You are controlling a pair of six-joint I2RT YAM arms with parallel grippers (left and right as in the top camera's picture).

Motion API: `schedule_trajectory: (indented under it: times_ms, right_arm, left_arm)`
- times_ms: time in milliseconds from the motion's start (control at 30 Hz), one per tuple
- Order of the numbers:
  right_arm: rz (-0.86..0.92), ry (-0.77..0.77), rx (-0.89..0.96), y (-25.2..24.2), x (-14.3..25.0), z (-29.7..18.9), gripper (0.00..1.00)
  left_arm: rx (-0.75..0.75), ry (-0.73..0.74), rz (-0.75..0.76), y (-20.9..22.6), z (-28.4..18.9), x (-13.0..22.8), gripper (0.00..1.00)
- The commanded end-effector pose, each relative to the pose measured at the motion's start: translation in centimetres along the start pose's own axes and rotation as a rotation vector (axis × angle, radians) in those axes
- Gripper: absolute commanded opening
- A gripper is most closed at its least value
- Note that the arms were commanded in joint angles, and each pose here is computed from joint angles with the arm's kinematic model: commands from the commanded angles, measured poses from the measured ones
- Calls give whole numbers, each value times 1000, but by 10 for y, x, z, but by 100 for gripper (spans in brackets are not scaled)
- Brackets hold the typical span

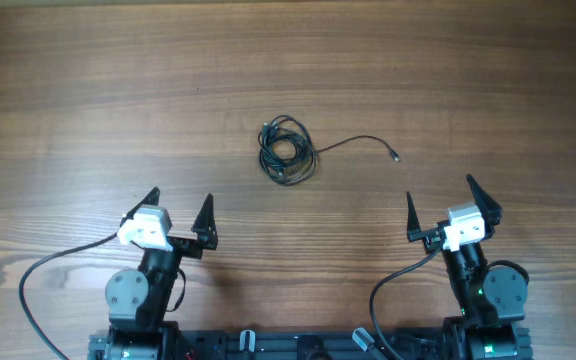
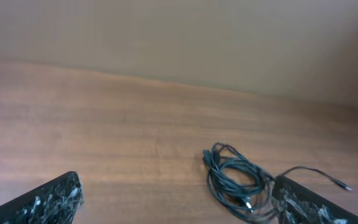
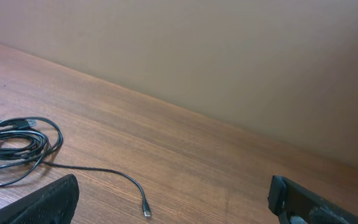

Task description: Untangle cables

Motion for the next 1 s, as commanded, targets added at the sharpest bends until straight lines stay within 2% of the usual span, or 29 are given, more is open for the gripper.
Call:
schedule_trajectory:
  times_ms: [0,133,267,433,533,800,967]
  right_arm:
    - [-8,3,-17,2,1,0,100]
    - [-8,2,-17,2,1,0,100]
    - [-9,3,-15,2,1,1,100]
    - [-57,6,1,0,1,1,100]
    - [-6,-4,0,0,-1,0,100]
    - [69,-34,15,-5,-24,-3,100]
    - [189,53,-11,-4,-31,2,100]
  left_arm:
    - [18,56,-65,-4,2,-3,100]
    - [21,145,-80,-5,9,-13,100]
    - [19,335,-114,-7,15,-9,100]
    - [23,473,-197,-10,22,-3,100]
    - [5,553,-231,-9,25,-4,100]
    - [-4,608,-240,-8,33,-5,100]
    - [-5,634,-247,-8,36,1,100]
Point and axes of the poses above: each gripper's point midway between its finger pads, its own z axis out along the fingers, its own y axis along the line the jaws close on, x = y × z, the point moved 4 cm from there along -z, back along the fingers, and after that the axes turned 7 degrees about z, right-handed, at the moved point
